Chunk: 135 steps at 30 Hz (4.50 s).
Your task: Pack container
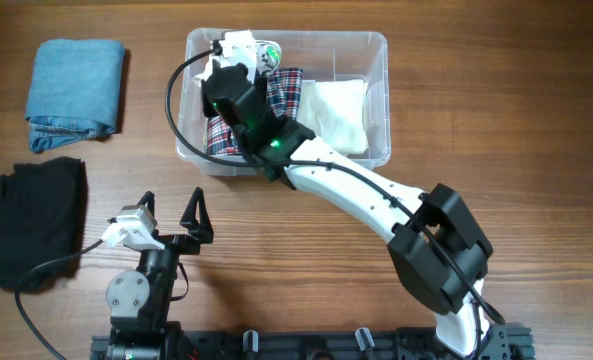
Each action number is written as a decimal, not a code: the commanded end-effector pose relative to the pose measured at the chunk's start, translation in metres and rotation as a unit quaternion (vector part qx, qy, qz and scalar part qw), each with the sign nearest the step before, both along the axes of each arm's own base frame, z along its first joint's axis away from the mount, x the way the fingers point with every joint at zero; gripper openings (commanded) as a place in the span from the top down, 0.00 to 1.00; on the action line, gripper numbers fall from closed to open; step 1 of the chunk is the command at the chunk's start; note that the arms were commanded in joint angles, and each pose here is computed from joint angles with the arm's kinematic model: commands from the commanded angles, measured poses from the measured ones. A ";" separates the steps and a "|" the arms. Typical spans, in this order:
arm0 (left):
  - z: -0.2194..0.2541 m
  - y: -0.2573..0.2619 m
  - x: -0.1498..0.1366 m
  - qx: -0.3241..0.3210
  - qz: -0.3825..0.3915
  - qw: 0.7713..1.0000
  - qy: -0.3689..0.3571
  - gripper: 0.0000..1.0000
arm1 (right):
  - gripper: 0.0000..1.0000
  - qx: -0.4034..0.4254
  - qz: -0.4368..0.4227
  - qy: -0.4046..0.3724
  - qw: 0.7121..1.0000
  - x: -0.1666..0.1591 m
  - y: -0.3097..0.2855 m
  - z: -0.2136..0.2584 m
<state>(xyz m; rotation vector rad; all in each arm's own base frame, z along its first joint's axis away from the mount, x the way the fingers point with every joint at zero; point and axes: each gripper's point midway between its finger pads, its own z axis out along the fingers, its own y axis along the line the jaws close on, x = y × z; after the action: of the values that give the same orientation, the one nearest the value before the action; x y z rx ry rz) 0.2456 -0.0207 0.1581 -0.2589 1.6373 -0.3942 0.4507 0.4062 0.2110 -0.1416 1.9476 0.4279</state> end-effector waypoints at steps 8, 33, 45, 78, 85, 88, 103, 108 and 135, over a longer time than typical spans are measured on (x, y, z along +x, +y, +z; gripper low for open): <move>-0.001 0.002 0.000 -0.001 0.005 1.000 0.001 0.00 | 0.61 0.003 0.028 0.017 0.999 -0.042 0.007 0.040; -0.001 0.002 0.000 -0.001 0.005 1.000 0.001 0.00 | 0.71 -0.130 0.054 0.110 0.984 -0.061 -0.074 0.031; -0.001 0.002 0.000 -0.001 0.005 1.000 0.001 0.00 | 0.62 -0.175 0.005 0.225 0.959 -0.094 -0.113 -0.011; -0.001 0.002 0.000 -0.001 0.005 1.000 0.001 0.00 | 0.96 -0.133 0.159 0.375 0.903 -0.073 -0.139 -0.095; -0.001 0.002 0.000 -0.001 0.005 1.000 0.001 0.00 | 0.96 -0.119 0.226 0.365 0.895 -0.097 -0.097 -0.090; -0.001 0.002 0.000 -0.001 0.005 1.000 0.001 0.00 | 0.96 -0.119 0.255 0.349 0.894 -0.110 -0.072 -0.086; -0.001 0.002 0.000 -0.001 0.005 1.000 0.001 0.00 | 0.84 -0.137 0.107 0.297 0.939 -0.052 -0.125 -0.064; -0.001 0.002 0.000 -0.001 0.005 1.000 0.001 0.00 | 0.84 -0.130 0.074 0.310 0.939 -0.032 -0.153 -0.073; -0.001 0.002 0.000 -0.001 0.005 1.000 0.001 0.00 | 0.45 -0.098 0.175 0.363 0.910 -0.066 -0.083 -0.124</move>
<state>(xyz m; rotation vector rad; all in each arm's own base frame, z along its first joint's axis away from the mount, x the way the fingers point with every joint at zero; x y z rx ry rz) 0.2456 -0.0207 0.1581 -0.2589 1.6373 -0.3942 0.4003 0.2922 0.0775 -0.4507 2.7355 0.4339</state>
